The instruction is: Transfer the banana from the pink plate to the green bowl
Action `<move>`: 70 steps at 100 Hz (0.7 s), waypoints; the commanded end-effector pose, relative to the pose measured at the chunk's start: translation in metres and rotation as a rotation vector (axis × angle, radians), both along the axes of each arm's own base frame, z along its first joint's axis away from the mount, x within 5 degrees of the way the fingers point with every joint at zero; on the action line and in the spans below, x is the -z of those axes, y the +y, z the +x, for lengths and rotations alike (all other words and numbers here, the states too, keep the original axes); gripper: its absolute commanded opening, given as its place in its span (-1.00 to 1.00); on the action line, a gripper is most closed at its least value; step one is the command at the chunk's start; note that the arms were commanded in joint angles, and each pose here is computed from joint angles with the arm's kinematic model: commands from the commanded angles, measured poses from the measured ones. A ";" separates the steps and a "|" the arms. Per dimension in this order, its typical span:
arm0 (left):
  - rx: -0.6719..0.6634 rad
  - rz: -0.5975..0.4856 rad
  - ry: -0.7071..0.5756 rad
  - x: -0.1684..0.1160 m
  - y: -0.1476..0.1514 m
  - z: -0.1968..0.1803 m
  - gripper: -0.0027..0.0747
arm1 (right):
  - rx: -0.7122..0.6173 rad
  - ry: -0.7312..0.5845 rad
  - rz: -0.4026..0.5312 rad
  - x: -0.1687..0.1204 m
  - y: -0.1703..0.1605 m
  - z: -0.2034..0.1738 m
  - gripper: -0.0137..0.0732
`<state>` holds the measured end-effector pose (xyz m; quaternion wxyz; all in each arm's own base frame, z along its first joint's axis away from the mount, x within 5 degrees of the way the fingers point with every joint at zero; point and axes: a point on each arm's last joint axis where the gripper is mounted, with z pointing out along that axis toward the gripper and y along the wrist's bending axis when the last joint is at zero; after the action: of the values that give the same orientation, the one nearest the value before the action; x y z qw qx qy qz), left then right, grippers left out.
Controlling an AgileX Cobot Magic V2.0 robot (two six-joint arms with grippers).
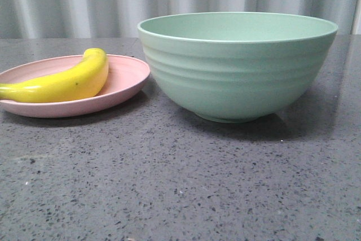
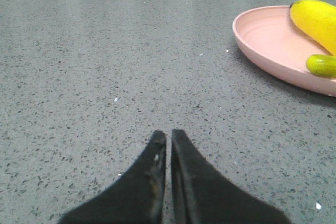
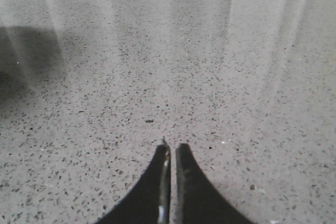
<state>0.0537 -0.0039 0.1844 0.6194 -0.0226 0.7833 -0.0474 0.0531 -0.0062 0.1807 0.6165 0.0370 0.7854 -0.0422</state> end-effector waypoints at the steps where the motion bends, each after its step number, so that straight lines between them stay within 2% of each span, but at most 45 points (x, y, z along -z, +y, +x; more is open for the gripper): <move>1: -0.011 -0.015 -0.087 -0.004 0.001 0.000 -0.98 | 0.009 -0.018 -0.019 0.004 -0.001 0.000 -0.85; 38: -0.027 -0.018 -0.219 -0.016 0.002 0.001 -0.98 | 0.010 -0.026 -0.029 0.003 -0.001 0.000 -0.85; 70: -0.030 -0.018 -0.250 -0.019 0.003 0.001 -0.98 | 0.007 -0.220 -0.054 -0.015 -0.001 0.002 -0.85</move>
<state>0.0559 -0.0024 0.1973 0.6755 -0.0269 0.7355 -0.0446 0.0546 -0.0067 0.1886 0.6500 0.0309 0.7576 -0.0512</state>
